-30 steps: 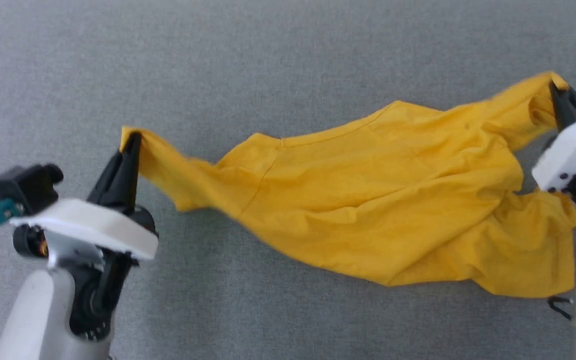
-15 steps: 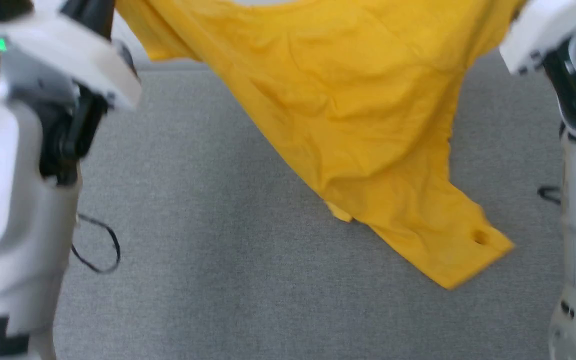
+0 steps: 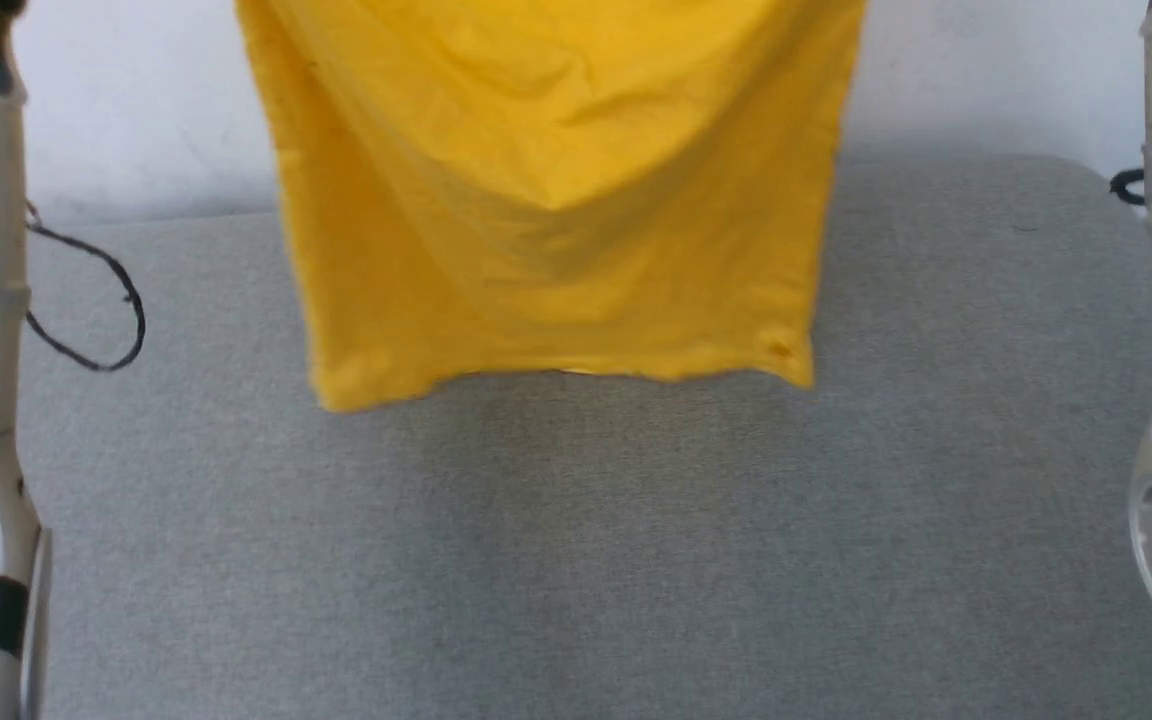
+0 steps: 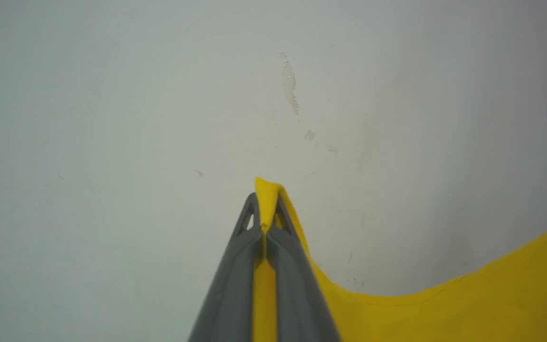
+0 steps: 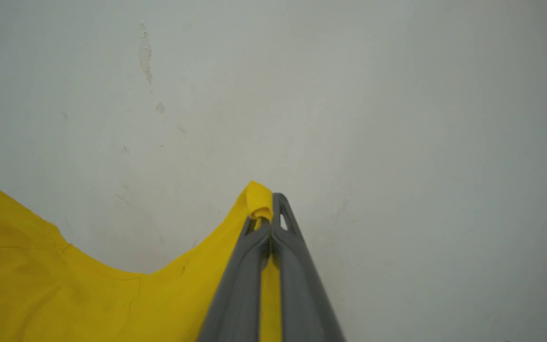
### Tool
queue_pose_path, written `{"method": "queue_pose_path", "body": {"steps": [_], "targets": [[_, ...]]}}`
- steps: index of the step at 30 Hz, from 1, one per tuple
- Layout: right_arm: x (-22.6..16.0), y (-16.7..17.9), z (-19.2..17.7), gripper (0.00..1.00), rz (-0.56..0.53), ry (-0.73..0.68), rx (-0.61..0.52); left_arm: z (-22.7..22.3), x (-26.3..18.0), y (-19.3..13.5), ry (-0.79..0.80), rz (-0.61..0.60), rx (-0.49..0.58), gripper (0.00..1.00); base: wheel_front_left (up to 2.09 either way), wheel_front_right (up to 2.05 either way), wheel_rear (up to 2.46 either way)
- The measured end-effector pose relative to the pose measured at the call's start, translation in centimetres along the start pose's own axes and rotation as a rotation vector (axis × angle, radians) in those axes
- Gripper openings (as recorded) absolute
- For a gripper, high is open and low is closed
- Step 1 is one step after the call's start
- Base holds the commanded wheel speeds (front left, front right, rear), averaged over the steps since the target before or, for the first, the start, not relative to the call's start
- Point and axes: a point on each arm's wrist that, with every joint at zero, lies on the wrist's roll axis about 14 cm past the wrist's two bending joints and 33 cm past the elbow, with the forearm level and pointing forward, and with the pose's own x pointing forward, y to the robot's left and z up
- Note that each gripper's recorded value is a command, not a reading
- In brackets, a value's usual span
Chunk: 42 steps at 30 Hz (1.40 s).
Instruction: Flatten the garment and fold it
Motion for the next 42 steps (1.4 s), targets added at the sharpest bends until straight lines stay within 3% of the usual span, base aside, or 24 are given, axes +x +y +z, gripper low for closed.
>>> {"method": "queue_pose_path", "body": {"steps": [6, 14, 24, 35, 42], "targets": [[0.4, -1.1, 0.7, 0.00, -0.025, 0.018, -0.024, 0.5, 1.2, -0.5, 0.013, -0.009, 0.006, 0.00, 0.00, 0.00, 0.00], [2.6, -1.5, -1.7, 0.00, -0.033, 0.078, -0.037, -0.8, 3.7, -0.2, 0.012, -0.006, -0.012, 0.00, 0.00, 0.00, 0.00], [7.4, -2.1, -4.8, 0.00, -0.060, 0.035, -0.105, 0.0, 8.0, -0.3, -0.237, -0.045, -0.046, 0.00, 0.00, 0.00, 0.00], [12.2, 0.1, -8.1, 0.00, -0.036, -0.109, -0.263, -6.0, 10.3, 0.6, -0.341, -0.079, -0.104, 0.00, 0.00, 0.00, 0.00], [14.4, 0.6, -13.5, 0.00, -0.017, -0.075, -0.334, -11.5, 10.8, 3.7, -0.311, -0.035, -0.140, 0.00, 0.00, 0.00, 0.00]]}}
